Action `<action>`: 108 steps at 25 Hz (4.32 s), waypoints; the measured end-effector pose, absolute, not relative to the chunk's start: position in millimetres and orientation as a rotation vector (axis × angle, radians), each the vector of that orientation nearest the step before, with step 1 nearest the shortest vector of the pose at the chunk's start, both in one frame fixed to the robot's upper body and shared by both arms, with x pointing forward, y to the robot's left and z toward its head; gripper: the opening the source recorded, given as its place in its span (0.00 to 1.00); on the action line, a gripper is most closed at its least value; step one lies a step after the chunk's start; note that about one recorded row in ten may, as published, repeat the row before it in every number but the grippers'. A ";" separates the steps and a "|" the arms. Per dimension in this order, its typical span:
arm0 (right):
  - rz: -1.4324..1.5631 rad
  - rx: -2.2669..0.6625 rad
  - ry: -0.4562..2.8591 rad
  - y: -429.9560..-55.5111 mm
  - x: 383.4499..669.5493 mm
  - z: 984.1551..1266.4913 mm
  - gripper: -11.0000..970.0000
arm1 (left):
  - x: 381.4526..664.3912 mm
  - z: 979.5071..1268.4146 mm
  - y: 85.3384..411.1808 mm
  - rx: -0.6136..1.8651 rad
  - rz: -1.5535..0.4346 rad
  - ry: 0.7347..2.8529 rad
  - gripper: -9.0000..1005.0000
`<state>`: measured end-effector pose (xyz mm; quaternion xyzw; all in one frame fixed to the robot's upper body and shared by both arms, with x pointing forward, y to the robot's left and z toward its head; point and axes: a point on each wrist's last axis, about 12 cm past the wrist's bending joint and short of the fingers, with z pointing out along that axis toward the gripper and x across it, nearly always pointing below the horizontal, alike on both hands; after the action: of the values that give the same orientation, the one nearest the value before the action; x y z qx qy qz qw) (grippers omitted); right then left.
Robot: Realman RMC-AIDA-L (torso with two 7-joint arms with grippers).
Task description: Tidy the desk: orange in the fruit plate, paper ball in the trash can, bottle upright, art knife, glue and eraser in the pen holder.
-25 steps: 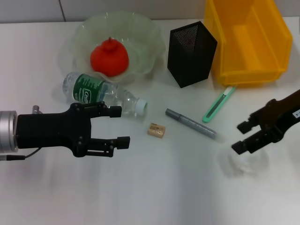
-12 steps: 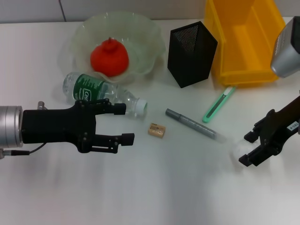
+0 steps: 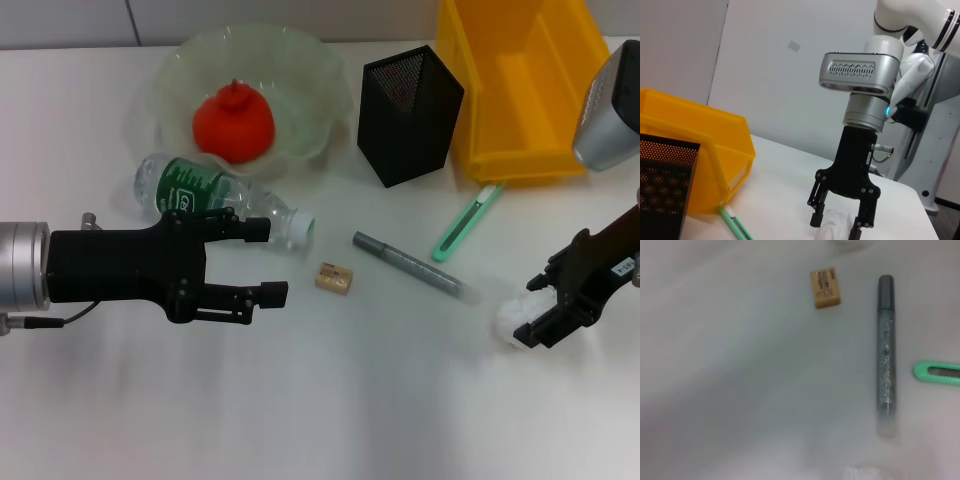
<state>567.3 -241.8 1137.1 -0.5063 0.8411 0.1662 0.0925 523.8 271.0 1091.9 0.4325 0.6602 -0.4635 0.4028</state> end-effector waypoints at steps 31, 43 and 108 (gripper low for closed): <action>0.506 -0.498 2.013 -333.2 601.9 1207.1 0.51 | 522.5 1090.7 271.2 1.083 -1.164 1.660 0.86; 0.647 -0.455 1.776 -331.7 598.5 1199.7 0.74 | 522.6 1093.4 271.8 1.073 -1.169 1.642 0.86; 1.003 -0.936 1.979 -328.2 510.5 1085.4 0.84 | 610.1 1115.2 138.6 2.139 -0.022 1.518 0.55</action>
<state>510.5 -328.2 1085.4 -0.3628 0.7673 0.3888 0.3584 610.1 138.6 1115.2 0.7881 0.5595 -0.0082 0.2565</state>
